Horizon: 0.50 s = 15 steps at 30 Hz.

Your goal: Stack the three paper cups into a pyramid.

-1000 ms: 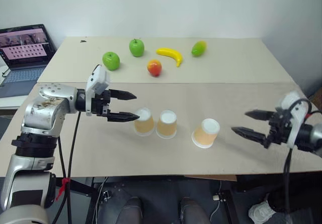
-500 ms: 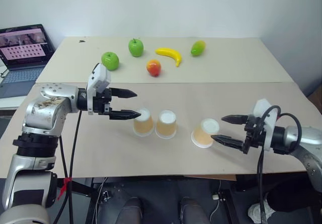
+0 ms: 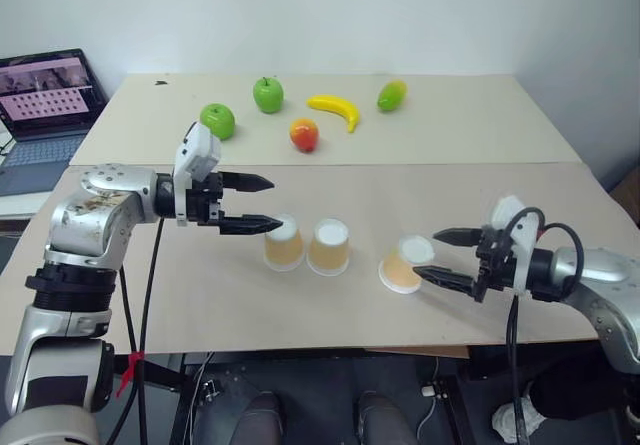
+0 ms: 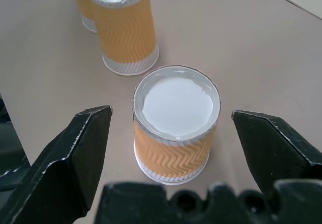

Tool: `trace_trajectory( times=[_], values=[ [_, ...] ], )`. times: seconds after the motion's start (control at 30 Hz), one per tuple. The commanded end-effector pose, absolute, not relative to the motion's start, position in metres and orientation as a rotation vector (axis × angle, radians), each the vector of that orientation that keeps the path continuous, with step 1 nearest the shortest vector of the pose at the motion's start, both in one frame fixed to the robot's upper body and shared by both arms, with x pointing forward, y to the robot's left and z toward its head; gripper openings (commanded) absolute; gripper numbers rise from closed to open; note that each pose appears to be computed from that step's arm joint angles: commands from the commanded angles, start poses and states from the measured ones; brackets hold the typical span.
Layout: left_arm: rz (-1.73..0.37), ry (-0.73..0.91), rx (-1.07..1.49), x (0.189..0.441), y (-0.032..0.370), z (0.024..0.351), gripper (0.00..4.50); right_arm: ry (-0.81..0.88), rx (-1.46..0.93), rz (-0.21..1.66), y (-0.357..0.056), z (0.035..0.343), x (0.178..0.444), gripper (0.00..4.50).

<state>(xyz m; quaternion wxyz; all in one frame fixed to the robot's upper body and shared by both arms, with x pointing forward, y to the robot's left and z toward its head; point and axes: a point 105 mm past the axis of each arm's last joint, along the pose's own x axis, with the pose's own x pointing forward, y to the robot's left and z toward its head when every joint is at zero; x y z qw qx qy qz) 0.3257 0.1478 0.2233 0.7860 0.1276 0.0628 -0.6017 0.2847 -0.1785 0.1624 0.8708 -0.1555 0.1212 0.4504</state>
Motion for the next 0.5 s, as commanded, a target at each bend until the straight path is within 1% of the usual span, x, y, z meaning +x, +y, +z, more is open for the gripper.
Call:
trace_trajectory(
  times=[0.03, 0.27, 0.5],
  values=[
    [-1.305, 0.076, 0.302, 0.321, 0.146, 0.240, 4.47, 0.209, -0.347, 0.939, -0.177, 0.166, 0.292, 4.50],
    [-1.291, 0.075, 0.305, 0.321, 0.148, 0.241, 4.47, 0.198, -0.342, 0.945, -0.173, 0.162, 0.303, 4.50],
    [-1.281, 0.078, 0.304, 0.322, 0.150, 0.240, 4.47, 0.191, -0.325, 0.945, -0.172, 0.164, 0.307, 4.50]
  ],
)
